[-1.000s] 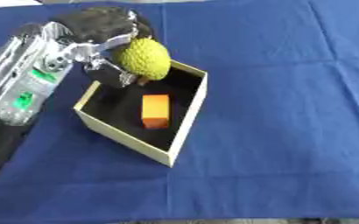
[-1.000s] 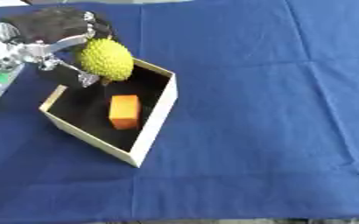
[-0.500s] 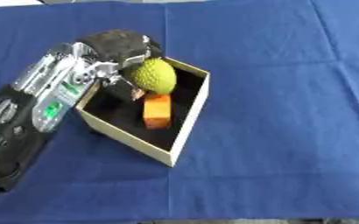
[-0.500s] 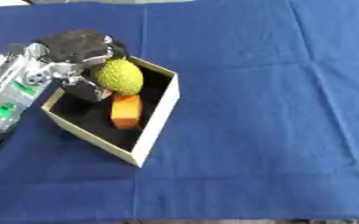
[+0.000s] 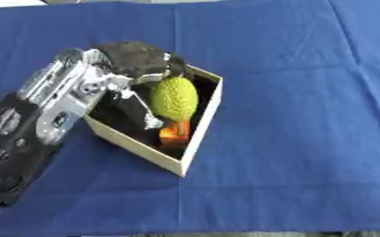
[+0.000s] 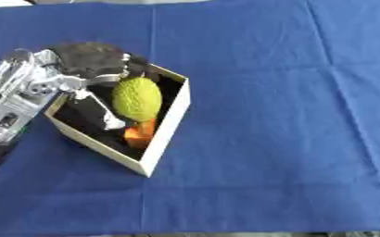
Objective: Pick up objects on the table and place them in the box.
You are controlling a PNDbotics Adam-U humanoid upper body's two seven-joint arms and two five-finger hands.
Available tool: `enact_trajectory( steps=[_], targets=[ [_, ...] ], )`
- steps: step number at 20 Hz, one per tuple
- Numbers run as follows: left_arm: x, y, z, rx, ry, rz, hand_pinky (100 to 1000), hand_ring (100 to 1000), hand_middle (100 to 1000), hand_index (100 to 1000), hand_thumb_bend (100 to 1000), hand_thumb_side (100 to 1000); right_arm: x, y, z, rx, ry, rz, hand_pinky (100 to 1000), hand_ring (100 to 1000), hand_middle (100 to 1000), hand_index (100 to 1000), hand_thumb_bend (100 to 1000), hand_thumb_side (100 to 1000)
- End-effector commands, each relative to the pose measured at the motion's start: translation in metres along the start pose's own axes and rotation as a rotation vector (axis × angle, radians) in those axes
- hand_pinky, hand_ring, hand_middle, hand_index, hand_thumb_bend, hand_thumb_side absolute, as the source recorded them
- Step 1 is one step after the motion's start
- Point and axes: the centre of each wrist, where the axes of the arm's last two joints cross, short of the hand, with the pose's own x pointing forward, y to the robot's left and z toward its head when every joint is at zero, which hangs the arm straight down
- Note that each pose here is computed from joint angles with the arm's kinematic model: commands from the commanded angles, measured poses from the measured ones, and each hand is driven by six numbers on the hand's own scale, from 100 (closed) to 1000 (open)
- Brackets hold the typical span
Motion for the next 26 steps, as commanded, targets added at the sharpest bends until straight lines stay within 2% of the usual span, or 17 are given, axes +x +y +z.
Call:
enact_trajectory(
  steps=[1,5,10,12,13,14,15,17,21,26],
  targets=[
    [-0.009,0.007,0.012,0.004,0.038,-0.014,858,843,870,949,563,519,0.004,-0.005,-0.007,-0.006,-0.028,0.007,839,714,663,754,100,738],
    [-0.01,0.009,0.015,0.036,0.043,-0.007,848,836,862,943,555,524,0.004,-0.005,-0.007,-0.006,-0.028,0.008,839,714,662,753,100,737],
    [-0.005,0.022,0.026,0.14,0.043,-0.005,838,829,854,937,522,525,0.004,-0.005,-0.007,-0.006,-0.027,0.008,839,714,662,753,100,735],
    [-0.003,0.03,0.036,0.2,0.043,-0.002,834,825,850,934,490,518,0.004,-0.006,-0.007,-0.009,-0.029,0.009,838,714,662,754,100,734],
    [-0.003,0.036,0.042,0.243,0.048,0.004,831,821,846,934,445,512,0.004,-0.006,-0.008,-0.01,-0.03,0.009,838,714,662,754,100,732],
    [-0.003,0.041,0.051,0.289,0.06,-0.003,830,820,855,934,445,512,0.004,-0.006,-0.008,-0.011,-0.032,0.009,838,714,663,754,100,759],
    [-0.003,0.047,0.06,0.356,0.076,0.004,833,820,842,933,377,510,0.004,-0.006,-0.009,-0.013,-0.035,0.011,838,714,663,754,100,729],
    [-0.006,0.057,0.084,0.523,0.108,0.056,820,810,832,929,282,535,0.004,-0.008,-0.01,-0.02,-0.044,0.014,837,714,664,755,100,725],
    [-0.015,0.063,0.128,0.885,0.221,0.199,786,787,807,922,228,576,0.005,-0.01,-0.015,-0.038,-0.072,0.021,835,716,668,756,100,715],
    [-0.029,0.046,0.156,1.263,0.305,0.377,766,776,796,906,193,658,0.006,-0.013,-0.02,-0.065,-0.101,0.024,834,718,672,758,100,709]
  ],
)
